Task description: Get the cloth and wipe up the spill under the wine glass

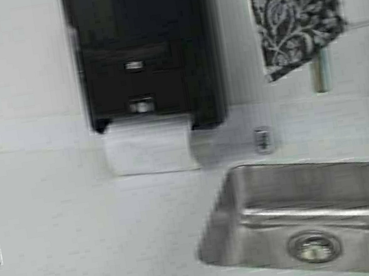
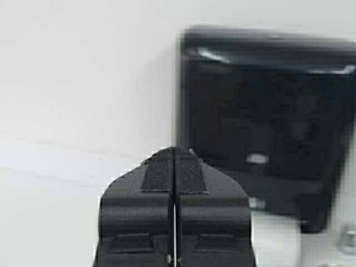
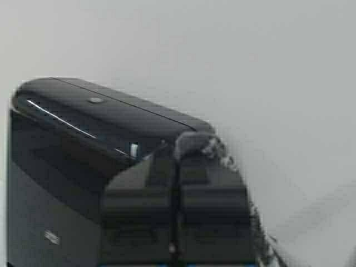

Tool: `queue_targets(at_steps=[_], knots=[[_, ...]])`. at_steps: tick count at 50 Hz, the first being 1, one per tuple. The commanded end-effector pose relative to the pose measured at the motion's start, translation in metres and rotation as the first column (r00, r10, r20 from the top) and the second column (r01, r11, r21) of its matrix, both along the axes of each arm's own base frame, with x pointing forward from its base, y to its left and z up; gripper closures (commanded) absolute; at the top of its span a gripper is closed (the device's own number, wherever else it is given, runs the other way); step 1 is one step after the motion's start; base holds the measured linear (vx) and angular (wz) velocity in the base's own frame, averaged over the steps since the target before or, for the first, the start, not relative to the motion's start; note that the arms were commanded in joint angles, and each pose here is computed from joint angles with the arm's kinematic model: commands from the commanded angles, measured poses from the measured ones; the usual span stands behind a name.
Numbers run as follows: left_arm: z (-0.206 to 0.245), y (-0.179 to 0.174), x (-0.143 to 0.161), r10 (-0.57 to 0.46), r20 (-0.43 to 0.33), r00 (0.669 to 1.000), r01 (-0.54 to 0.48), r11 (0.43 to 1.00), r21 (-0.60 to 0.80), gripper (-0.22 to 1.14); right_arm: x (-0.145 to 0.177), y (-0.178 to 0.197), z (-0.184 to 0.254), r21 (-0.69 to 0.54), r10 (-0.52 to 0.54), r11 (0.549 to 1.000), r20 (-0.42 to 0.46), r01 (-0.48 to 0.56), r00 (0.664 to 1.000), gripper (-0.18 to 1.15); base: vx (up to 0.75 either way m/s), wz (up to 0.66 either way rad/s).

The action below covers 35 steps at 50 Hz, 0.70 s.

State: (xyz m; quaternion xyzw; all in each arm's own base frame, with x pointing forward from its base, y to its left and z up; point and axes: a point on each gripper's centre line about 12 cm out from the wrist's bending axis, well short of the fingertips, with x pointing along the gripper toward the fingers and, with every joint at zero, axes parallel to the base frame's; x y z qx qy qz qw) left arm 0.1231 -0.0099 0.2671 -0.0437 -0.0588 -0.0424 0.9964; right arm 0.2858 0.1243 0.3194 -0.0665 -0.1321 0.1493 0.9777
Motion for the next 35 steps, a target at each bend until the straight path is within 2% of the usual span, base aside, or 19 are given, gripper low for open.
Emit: queue_targets(at_steps=[1, 10, 35], knots=[[0.007, 0.000, -0.001, -0.001, 0.020, 1.000, 0.001, 1.000, 0.001, 0.89, -0.007, 0.003, 0.013, 0.017, -0.014, 1.000, 0.043, 0.013, 0.999, 0.90, -0.05, 0.41], [0.006, 0.000, 0.000, -0.002, 0.015, 1.000, 0.002, 1.000, 0.000, 0.89, -0.011, 0.008, 0.010, 0.002, -0.013, 1.000, 0.042, 0.013, 0.999, 0.90, -0.07, 0.44], [0.006, 0.000, 0.000, -0.002, 0.011, 1.000, 0.002, 1.000, -0.002, 0.89, -0.011, -0.004, 0.005, 0.016, -0.102, 0.995, 0.049, 0.102, 0.994, 0.90, -0.09, 0.48]])
